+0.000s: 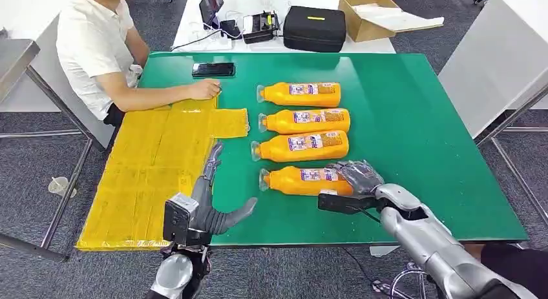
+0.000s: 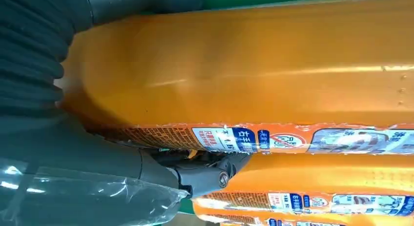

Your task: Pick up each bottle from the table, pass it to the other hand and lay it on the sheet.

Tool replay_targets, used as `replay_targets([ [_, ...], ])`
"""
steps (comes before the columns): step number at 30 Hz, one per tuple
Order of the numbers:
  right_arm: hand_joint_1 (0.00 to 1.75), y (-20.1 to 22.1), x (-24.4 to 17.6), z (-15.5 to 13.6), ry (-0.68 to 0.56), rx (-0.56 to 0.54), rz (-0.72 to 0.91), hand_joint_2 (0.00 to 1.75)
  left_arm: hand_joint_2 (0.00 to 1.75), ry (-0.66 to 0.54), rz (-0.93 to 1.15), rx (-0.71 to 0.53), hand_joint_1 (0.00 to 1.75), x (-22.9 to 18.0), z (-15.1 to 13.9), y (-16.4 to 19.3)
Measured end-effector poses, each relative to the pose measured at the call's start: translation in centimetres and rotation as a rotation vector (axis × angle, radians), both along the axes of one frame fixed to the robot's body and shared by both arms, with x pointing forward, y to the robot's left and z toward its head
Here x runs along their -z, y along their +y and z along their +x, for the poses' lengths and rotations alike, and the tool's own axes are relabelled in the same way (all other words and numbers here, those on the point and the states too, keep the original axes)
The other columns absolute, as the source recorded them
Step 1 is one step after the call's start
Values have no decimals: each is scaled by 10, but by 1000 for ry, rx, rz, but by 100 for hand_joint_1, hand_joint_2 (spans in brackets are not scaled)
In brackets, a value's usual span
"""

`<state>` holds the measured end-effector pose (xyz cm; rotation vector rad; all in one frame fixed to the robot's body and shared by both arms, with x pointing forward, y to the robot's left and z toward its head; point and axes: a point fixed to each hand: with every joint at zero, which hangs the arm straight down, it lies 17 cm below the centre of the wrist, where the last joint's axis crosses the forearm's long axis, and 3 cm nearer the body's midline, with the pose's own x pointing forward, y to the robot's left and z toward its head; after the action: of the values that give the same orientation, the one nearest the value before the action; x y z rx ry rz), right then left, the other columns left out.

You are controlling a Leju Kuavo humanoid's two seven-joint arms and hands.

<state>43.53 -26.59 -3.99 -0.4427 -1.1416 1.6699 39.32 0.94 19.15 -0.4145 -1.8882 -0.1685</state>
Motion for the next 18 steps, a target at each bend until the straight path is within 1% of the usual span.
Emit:
replay_targets([
  [2, 175, 5, -3, -2, -11, 5, 54, 175, 175, -1, -2, 1, 0, 0, 0, 0],
  [4, 175, 20, -9, -8, -21, 6, 159, 175, 175, 11, -26, 3, 0, -1, 1, 1],
  [7, 175, 56, -31, -18, -51, 8, 369, 175, 175, 95, -131, 56, 0, 2, 1, -2],
  [9, 175, 83, -54, -18, -87, 12, 502, 175, 175, 169, -228, 116, 0, 5, 0, -7],
  [12, 175, 112, -97, -12, -141, 21, 689, 175, 175, 227, -301, 154, 0, 12, -2, -9],
  [15, 175, 129, -134, -10, -182, 24, 846, 175, 175, 250, -326, 182, 0, 17, -5, -13],
  [18, 175, 139, -162, -10, -227, 21, 950, 175, 175, 253, -324, 215, 0, 19, -10, -20],
])
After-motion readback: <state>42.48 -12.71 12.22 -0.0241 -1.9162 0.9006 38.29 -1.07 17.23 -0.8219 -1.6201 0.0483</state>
